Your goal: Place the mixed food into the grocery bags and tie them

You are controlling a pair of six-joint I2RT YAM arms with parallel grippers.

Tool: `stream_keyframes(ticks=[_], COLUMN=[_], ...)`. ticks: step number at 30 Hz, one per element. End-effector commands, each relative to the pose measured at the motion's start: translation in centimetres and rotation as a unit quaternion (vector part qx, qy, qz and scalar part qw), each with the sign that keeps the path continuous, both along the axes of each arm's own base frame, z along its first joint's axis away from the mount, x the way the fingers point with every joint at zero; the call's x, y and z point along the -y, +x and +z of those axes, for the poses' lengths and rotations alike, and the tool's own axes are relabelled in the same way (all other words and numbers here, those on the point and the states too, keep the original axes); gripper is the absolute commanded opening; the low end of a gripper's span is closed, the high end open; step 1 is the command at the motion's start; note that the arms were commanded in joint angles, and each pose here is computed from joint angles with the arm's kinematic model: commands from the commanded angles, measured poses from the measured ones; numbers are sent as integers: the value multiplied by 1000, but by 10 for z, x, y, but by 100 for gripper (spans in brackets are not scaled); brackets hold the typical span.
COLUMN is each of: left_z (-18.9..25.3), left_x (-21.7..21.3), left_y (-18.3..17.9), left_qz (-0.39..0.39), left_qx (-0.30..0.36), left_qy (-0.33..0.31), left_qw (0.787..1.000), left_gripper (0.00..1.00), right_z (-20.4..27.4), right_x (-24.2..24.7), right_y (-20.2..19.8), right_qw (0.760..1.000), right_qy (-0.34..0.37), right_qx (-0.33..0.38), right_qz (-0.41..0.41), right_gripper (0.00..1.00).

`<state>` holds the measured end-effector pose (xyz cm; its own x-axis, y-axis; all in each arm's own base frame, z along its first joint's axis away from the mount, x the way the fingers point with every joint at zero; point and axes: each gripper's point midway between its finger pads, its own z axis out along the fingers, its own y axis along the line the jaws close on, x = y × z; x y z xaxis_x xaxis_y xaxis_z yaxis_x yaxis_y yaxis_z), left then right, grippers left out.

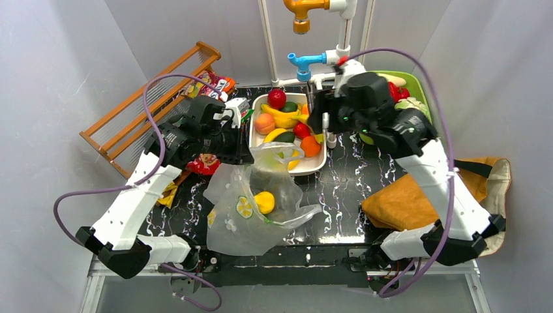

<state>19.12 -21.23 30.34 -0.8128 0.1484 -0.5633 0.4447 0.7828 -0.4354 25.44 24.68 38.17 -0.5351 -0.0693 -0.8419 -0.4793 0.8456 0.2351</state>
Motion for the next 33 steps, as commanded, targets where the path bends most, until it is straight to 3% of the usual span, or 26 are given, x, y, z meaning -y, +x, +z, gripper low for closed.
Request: stream_keyframes(ticks=[1,9,16,29,33], left_z=[21,19,23,39,35], left_x=[8,1,-25,-51,-55], left_y=[4,7,12,16,21], left_qz=[27,53,108,104,106], left_qx=[-3,-7,25,75,83], left_qy=[-50,-38,-2,62,81], left_qw=[998,998,994,990,988], left_gripper=[0,0,0,0,0], right_z=[-2,-68,-112,-167,-191], right_x=[71,129,170,249,285], right_y=[15,54,101,180,191], right_qw=[990,954,920,871,847], right_qy=[22,16,23,8,-29], right_qx=[-29,-184,-261,-308,-307], right_qz=[-139,-237,-292,-382,-433], right_gripper=[79,75,74,73,74])
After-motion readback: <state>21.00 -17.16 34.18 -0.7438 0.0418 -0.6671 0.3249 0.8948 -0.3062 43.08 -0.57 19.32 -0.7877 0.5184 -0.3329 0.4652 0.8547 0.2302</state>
